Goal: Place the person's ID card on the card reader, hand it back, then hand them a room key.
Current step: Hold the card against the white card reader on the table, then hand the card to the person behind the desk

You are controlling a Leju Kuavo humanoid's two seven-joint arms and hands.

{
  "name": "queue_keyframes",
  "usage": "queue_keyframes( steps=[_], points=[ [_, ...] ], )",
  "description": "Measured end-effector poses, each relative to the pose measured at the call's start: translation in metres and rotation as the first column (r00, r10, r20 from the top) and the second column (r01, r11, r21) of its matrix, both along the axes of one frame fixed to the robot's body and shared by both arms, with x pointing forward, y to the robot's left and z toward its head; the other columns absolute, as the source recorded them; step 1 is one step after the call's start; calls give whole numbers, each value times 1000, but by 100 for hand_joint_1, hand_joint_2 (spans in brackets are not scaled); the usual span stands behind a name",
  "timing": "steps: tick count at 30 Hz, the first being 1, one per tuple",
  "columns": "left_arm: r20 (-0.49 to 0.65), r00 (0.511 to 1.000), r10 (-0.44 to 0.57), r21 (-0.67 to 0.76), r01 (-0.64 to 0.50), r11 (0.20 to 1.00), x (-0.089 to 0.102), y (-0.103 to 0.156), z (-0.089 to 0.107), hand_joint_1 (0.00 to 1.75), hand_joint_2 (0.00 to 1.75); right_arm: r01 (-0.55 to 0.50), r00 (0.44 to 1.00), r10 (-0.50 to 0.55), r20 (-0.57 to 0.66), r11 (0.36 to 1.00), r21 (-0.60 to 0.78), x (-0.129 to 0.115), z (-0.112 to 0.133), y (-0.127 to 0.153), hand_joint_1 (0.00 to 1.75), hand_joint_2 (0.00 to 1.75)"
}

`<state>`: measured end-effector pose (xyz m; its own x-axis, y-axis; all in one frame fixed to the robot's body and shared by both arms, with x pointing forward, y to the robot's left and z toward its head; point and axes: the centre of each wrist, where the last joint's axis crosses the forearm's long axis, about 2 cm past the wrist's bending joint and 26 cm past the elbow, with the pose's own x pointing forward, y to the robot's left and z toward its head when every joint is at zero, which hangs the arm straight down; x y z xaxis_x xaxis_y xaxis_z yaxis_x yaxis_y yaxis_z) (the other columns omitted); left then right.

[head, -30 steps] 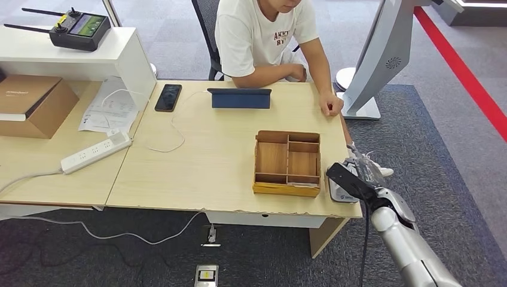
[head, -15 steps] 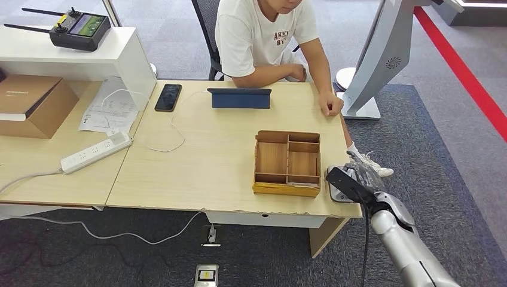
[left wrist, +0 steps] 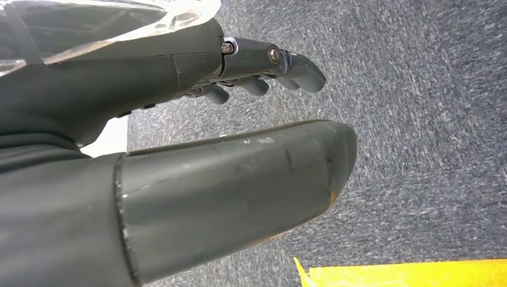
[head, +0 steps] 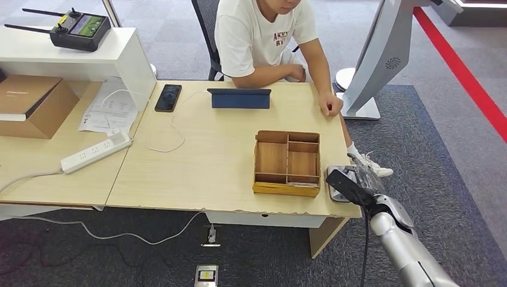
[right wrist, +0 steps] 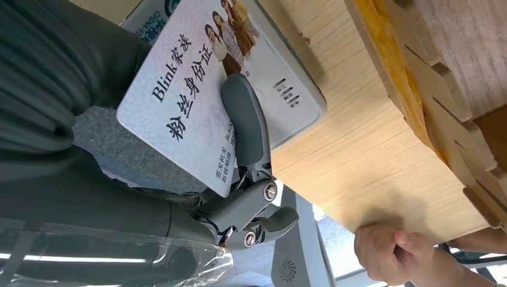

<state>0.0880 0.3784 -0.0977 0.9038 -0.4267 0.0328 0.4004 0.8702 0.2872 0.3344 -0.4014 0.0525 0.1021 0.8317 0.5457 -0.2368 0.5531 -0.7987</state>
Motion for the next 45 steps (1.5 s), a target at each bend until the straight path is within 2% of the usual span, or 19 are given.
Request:
queue_keyframes(
  steps=[10,21,35,45],
  points=[
    [-1,1000,7,-4,-7,1000,0,0,0,0,0,-8,1000,8,-5,1000,27,3,0,4,175,175],
    [6,1000,13,-7,-13,1000,0,1,0,0,0,-9,1000,6,26,992,129,21,16,17,175,175],
    [10,1000,0,-10,0,1000,-1,6,1,0,0,-40,975,7,223,988,147,60,75,32,175,175],
    [23,1000,-17,-12,17,1000,-1,5,1,0,0,-31,896,-24,443,993,116,78,134,29,175,175]
  ],
)
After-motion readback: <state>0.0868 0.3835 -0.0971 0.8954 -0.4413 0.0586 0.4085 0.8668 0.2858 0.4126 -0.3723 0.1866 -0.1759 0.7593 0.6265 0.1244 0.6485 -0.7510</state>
